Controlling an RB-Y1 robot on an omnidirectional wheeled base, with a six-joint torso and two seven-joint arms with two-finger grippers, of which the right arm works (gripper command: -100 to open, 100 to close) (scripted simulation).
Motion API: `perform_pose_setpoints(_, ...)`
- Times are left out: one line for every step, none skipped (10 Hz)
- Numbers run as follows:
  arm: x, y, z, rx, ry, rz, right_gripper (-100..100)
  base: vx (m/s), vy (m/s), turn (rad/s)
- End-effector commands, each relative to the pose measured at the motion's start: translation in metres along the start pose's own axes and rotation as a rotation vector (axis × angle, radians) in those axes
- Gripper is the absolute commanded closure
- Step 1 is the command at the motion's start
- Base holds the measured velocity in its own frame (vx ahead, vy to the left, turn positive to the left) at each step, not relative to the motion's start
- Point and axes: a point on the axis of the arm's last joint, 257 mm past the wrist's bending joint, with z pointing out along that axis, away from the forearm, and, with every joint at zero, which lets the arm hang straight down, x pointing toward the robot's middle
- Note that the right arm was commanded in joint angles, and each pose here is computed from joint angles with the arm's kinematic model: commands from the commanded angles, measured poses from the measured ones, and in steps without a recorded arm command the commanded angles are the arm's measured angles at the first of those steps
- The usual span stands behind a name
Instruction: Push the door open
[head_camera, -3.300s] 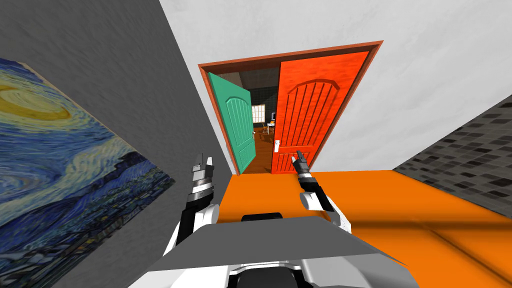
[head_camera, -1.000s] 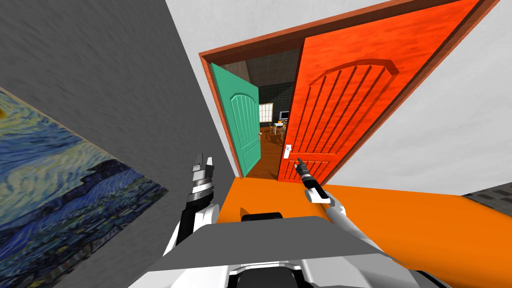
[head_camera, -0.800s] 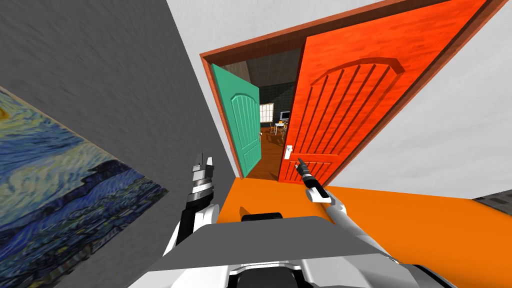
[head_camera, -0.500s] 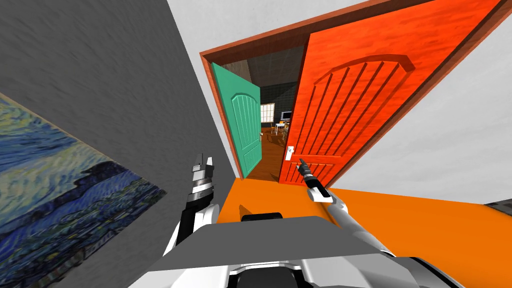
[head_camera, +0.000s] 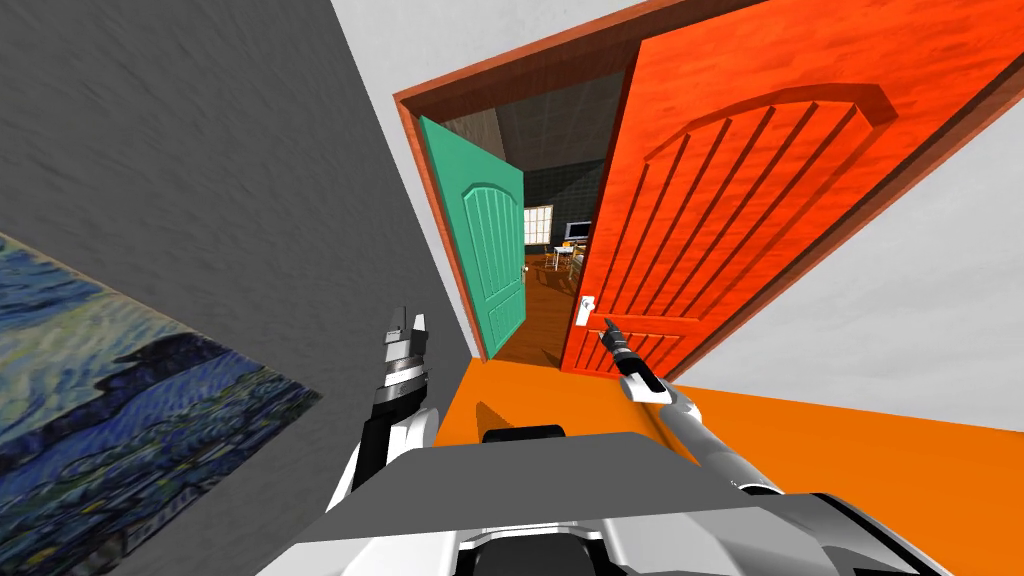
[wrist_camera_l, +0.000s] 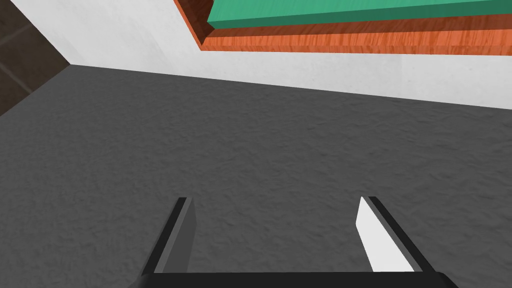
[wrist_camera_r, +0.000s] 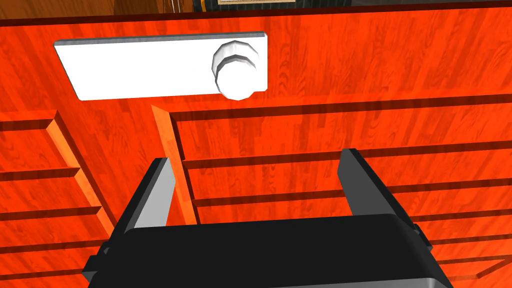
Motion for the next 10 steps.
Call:
perform_pose_setpoints(-0.009,-0.003,0.0012,0.009,-0.012,0.0,-100,0.086,-0.008,0.022)
perform_pose_setpoints(-0.014,-0.005,0.0019,0.014,-0.018,0.0,-100,0.076,-0.005,0.03)
perform_pose_setpoints(-0.019,-0.006,0.0026,0.02,-0.026,0.0,-100,0.076,-0.013,0.026)
perform_pose_setpoints(-0.021,-0.007,0.0029,0.022,-0.029,0.0,-100,0.077,-0.015,0.016)
perform_pose_setpoints(-0.019,-0.005,0.0025,0.021,-0.026,-0.001,-100,0.034,-0.006,0.004)
perform_pose_setpoints(-0.02,-0.005,0.0036,0.021,-0.031,0.0,-100,0.1,-0.02,0.03)
perform_pose_setpoints(-0.021,-0.006,0.004,0.021,-0.033,-0.001,-100,0.181,-0.049,0.027)
perform_pose_setpoints(-0.021,-0.006,0.0049,0.022,-0.036,-0.001,-100,0.22,-0.043,0.028)
perform_pose_setpoints(-0.022,-0.006,0.0058,0.022,-0.04,-0.001,-100,0.19,-0.05,0.041)
perform_pose_setpoints(-0.023,-0.006,0.0068,0.023,-0.044,-0.001,-100,0.173,-0.085,0.045)
